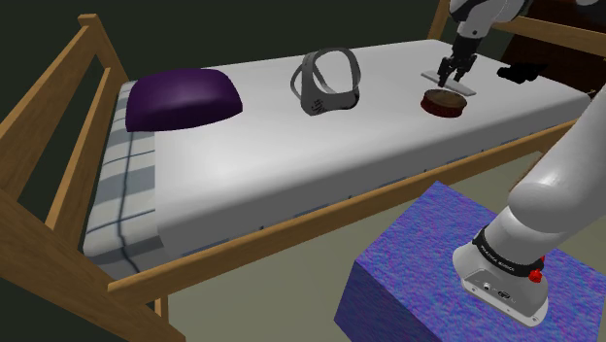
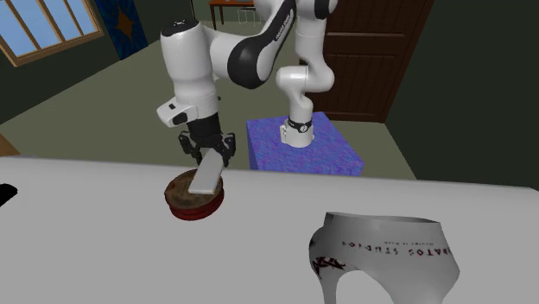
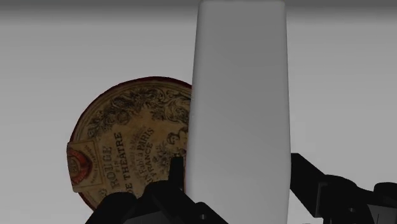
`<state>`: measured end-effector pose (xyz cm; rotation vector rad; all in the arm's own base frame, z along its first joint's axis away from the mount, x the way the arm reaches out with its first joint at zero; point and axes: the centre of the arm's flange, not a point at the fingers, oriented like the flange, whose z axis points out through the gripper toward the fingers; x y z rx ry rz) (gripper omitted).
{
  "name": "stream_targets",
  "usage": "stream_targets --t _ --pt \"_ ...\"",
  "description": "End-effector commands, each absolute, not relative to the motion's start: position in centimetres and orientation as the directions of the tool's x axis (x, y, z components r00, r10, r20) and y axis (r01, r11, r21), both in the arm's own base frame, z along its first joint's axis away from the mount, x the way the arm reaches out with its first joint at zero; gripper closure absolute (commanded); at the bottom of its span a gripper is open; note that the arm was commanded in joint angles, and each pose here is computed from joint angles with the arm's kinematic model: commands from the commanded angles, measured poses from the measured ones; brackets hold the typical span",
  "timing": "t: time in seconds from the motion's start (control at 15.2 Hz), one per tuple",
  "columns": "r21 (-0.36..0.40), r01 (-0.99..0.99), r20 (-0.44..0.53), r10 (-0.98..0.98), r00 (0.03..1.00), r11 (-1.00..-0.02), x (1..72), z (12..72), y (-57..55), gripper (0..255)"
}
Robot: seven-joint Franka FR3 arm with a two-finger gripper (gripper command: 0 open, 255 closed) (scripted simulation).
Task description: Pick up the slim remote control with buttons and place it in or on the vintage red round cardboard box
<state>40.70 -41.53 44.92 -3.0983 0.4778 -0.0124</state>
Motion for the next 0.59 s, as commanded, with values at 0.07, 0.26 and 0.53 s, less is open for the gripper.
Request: stream_targets --t 0.07,0.26,0.53 --pt "-0.008 -0.299 0.008 -0.299 0.954 -0.954 41.1 45.0 -45.5 255" --pt "-0.008 -0.299 0.008 -0.299 0.954 -0.954 41.2 45.1 -48.5 255" --pt "-0.008 -0.299 0.008 -0.299 0.954 -0.954 41.2 43.0 -48.5 255"
